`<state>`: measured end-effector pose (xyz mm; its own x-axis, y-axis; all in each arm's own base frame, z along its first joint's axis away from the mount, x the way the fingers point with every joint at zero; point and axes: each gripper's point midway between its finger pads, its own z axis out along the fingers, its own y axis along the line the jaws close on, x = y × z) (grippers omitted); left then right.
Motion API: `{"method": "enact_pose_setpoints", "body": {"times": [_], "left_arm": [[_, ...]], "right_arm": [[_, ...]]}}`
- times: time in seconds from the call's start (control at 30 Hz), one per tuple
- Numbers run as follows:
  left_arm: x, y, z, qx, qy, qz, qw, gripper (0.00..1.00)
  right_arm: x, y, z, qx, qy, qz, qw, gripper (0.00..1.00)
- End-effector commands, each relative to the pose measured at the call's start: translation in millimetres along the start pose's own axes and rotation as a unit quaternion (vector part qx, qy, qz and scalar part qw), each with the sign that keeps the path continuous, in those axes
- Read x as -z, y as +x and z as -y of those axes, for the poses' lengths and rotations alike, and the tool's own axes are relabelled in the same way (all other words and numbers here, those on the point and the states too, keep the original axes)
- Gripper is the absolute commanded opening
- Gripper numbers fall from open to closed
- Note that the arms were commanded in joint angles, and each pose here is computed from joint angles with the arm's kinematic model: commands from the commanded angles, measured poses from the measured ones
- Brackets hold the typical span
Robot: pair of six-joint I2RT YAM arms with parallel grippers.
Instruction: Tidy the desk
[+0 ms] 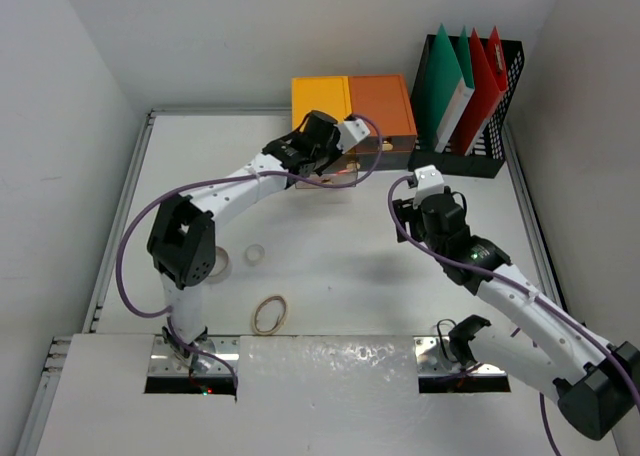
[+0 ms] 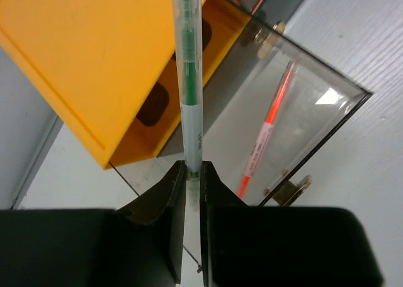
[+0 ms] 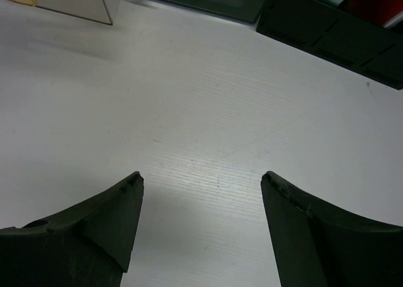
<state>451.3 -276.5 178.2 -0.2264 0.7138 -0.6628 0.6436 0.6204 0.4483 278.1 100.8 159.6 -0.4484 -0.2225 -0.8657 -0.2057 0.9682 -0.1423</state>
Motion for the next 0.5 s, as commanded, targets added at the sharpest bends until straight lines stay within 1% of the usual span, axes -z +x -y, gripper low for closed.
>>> {"method": "enact_pose_setpoints", "body": {"times": [0.0,0.07,0.1,0.13,0.17,0.23,0.27,0.3,0.37,0.4,0.47], "left_arm": [[5.3,9.3,-17.8,0.000,-0.035,-0.010,0.999,0.00],[7.5,14.8,-12.0,-0.006,-0.027,-0.013,1.000,0.02],[8.5,16.2,-11.6,-0.008,-0.024,-0.015,1.000,0.05],[10.2,15.6,-13.4,-0.008,-0.027,-0.015,0.999,0.12],[13.0,16.1,-17.7,-0.006,-0.039,-0.020,0.999,0.14],[17.8,15.6,-23.9,-0.002,-0.052,-0.023,0.998,0.17],[19.2,15.0,-23.8,-0.005,-0.050,-0.024,0.998,0.20],[21.3,17.3,-23.8,-0.008,-0.048,-0.028,0.998,0.24],[26.8,12.2,-25.8,-0.004,-0.047,-0.022,0.999,0.37],[29.8,7.6,-27.8,-0.002,-0.048,-0.016,0.999,0.47],[37.5,-2.3,-30.8,0.006,-0.046,-0.002,0.999,0.52]], "right_arm": [[1.7,-8.6,4.9,-0.003,0.011,0.014,1.000,0.74],[0.5,-9.8,2.8,-0.002,0.006,0.013,1.000,0.77],[0.4,-9.8,2.2,-0.003,0.005,0.012,1.000,0.79],[0.1,-10.8,1.4,-0.004,0.003,0.013,1.000,0.80],[-0.5,-10.6,0.8,-0.004,0.002,0.012,1.000,0.82],[-0.3,-11.3,0.3,-0.005,0.002,0.012,1.000,0.84],[-0.5,-11.6,0.5,-0.005,0.001,0.013,1.000,0.85],[-0.8,-11.7,0.1,-0.005,0.001,0.013,1.000,0.85],[-0.9,-12.1,0.0,-0.002,0.001,0.012,1.000,0.87],[-1.8,-11.7,-1.2,-0.002,-0.002,0.010,1.000,0.89],[-2.5,-14.6,-3.7,-0.001,-0.008,0.009,1.000,0.93]]}}
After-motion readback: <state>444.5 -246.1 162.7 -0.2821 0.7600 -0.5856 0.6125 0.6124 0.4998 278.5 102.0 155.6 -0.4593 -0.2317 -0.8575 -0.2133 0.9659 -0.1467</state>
